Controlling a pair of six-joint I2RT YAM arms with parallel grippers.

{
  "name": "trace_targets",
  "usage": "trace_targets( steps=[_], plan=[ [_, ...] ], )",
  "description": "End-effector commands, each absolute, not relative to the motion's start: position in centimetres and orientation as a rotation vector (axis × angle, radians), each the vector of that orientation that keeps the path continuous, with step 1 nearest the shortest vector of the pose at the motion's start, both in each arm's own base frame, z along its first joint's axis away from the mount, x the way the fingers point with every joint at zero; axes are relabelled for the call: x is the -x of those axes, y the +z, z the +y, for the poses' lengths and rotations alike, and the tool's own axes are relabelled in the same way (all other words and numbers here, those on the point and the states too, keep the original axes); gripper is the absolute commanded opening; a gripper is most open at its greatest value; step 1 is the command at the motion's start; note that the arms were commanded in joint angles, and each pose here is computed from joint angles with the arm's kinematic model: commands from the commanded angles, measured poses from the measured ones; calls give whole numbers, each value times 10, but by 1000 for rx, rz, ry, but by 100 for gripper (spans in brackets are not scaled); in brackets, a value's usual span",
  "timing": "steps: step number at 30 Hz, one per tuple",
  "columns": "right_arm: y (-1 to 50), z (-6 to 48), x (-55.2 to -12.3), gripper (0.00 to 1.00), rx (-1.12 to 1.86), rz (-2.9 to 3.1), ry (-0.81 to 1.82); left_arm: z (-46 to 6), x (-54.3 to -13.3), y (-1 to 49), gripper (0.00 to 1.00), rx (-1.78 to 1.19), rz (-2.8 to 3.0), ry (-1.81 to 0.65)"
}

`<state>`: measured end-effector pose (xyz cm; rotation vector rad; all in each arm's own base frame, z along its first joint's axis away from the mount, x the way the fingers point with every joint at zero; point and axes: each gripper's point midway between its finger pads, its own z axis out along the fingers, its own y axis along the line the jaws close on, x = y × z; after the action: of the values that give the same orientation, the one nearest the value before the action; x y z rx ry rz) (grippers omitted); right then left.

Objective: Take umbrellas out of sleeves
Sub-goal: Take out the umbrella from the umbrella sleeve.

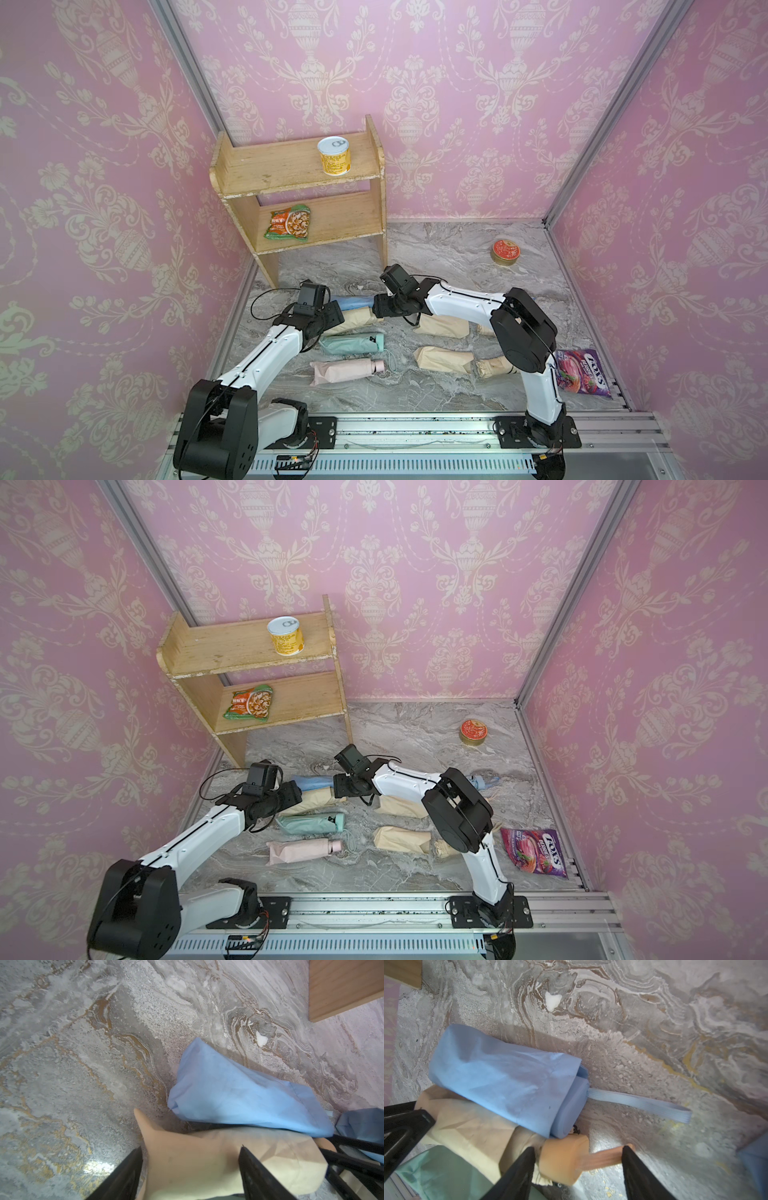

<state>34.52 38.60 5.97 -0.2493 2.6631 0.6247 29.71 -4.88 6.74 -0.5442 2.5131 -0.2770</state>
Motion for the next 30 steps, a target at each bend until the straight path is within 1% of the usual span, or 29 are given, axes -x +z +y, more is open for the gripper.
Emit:
trace_targets(
  steps=[1,7,13,19,24,27,29,30],
  plan=[
    [55,389,-344,64,222,2682,648,-43,-295,55,70,576,2525,-247],
    [48,393,-339,56,215,2690,691,-45,-296,48,50,576,2545,-256],
    [44,391,-333,48,193,2688,730,-44,-294,49,33,580,2537,-260],
    [44,388,-331,40,157,2674,756,-42,-291,51,22,588,2521,-255],
    [44,378,-334,33,142,2659,694,-36,-290,60,13,592,2485,-228],
    [46,373,-336,31,134,2648,667,-32,-290,67,7,598,2457,-208],
    [48,370,-336,30,131,2638,648,-30,-289,69,6,599,2448,-202],
    [49,369,-337,29,129,2632,639,-30,-289,71,9,600,2442,-201]
  ],
)
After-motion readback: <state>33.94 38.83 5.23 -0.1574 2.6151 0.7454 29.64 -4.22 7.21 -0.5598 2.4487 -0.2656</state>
